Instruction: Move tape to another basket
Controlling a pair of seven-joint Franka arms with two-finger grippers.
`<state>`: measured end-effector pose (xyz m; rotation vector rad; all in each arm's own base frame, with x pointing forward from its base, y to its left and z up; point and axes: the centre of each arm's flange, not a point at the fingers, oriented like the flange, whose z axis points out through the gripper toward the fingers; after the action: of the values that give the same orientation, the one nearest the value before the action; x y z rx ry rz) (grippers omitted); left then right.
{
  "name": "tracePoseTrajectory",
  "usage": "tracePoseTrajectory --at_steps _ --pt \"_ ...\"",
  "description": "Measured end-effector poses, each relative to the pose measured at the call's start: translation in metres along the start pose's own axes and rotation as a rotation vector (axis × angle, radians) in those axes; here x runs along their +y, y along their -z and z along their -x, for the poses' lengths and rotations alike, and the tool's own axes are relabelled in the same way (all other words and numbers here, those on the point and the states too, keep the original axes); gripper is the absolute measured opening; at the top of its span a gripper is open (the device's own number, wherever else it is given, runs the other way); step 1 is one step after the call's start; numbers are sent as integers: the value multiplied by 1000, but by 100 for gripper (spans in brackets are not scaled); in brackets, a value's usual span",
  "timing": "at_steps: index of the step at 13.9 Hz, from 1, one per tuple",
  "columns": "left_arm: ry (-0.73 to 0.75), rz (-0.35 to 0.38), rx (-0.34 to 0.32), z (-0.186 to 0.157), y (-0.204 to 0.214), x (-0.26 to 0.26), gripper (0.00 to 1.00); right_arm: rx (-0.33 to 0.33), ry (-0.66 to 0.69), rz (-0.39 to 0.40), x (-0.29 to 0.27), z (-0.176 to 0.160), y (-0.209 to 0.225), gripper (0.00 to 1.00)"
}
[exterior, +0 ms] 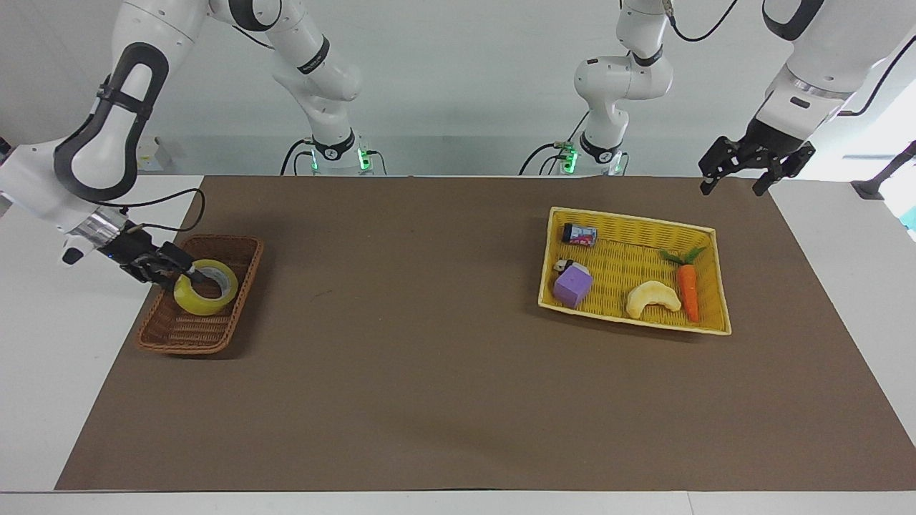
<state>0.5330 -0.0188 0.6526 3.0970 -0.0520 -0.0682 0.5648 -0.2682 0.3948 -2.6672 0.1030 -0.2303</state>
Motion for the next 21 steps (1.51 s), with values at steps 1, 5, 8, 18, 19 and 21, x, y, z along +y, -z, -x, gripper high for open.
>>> tracePoseTrajectory --at_steps 1,5,8,18,19,21 --pt "4 0 -18 4 3 -3 100 16 35 17 -14 -8 12 100" --pt "3 1 -38 9 10 -5 100 -19 219 195 -93 -36 42 100" --pt "3 1 -41 9 9 -5 100 -28 220 293 -144 -43 51 100" --pt "4 1 -42 9 9 -6 100 -99 -16 412 -295 -12 55 100" --pt "4 1 -42 9 9 -6 100 -114 -29 414 -301 -8 68 100" --pt "4 1 -42 9 9 -6 100 -143 -45 415 -313 1 100 100"
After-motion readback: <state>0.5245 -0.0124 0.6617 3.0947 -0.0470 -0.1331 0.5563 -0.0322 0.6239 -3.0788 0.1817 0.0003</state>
